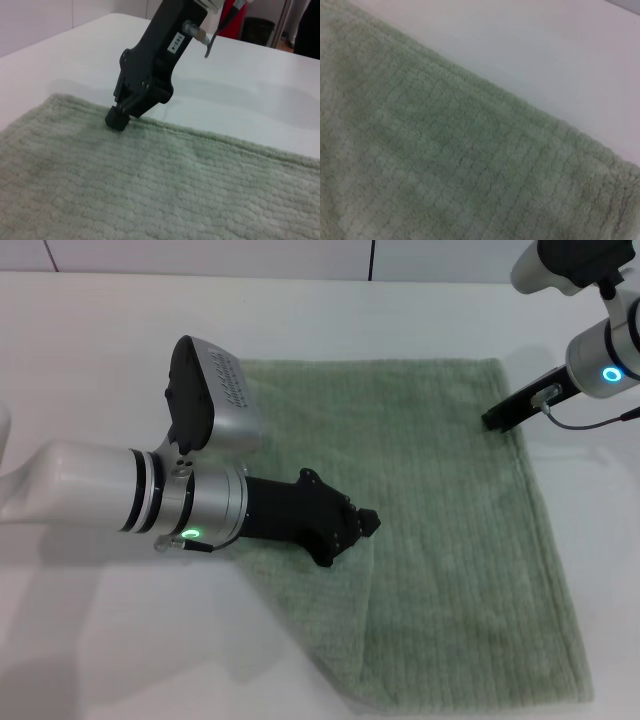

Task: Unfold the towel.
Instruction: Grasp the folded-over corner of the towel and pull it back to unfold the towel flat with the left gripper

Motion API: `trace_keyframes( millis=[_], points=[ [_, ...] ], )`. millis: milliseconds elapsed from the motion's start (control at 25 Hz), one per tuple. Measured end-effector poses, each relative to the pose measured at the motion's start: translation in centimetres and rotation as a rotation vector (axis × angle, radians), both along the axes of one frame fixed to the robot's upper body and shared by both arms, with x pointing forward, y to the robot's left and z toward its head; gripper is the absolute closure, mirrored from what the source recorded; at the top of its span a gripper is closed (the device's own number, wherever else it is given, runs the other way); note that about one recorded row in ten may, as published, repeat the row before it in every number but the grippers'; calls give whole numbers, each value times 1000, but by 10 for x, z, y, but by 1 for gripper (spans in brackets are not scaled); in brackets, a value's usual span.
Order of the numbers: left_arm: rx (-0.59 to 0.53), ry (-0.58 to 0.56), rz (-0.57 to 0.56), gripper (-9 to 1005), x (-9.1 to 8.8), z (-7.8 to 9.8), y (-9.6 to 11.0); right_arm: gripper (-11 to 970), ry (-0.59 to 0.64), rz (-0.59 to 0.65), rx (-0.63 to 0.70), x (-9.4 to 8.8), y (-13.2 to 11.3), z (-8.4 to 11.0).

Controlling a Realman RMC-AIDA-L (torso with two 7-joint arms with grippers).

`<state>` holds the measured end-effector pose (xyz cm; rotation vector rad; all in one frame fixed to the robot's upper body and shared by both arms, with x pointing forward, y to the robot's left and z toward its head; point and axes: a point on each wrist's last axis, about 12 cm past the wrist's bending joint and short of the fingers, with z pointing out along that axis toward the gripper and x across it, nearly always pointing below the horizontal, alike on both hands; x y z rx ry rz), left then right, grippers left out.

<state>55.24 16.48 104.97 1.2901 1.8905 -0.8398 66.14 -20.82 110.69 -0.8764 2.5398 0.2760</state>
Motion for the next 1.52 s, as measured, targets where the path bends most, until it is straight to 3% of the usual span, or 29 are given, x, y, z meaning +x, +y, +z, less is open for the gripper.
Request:
trace_keyframes(
  millis=[240,600,720,1200,1440,1520],
  points=[
    [-11,11,-26,980,-1,4,0,953,1,-1,0,-1,-1,-1],
    [-136,51,-71,959,-3,27,14,953,3,-3,0,-1,-2,-2],
    [-166,83,-85,952,-2,38,30,953,4,-2,-2,-1,-2,-2],
    [-199,152,-105,925,-7,50,63,953,1,1,-3,-1,-1,-1],
    [-195,163,-104,911,-8,50,66,953,0,1,-4,-1,-1,-1],
    [-169,192,-80,906,-10,48,77,953,0,2,-4,-1,-1,-1]
  ],
)
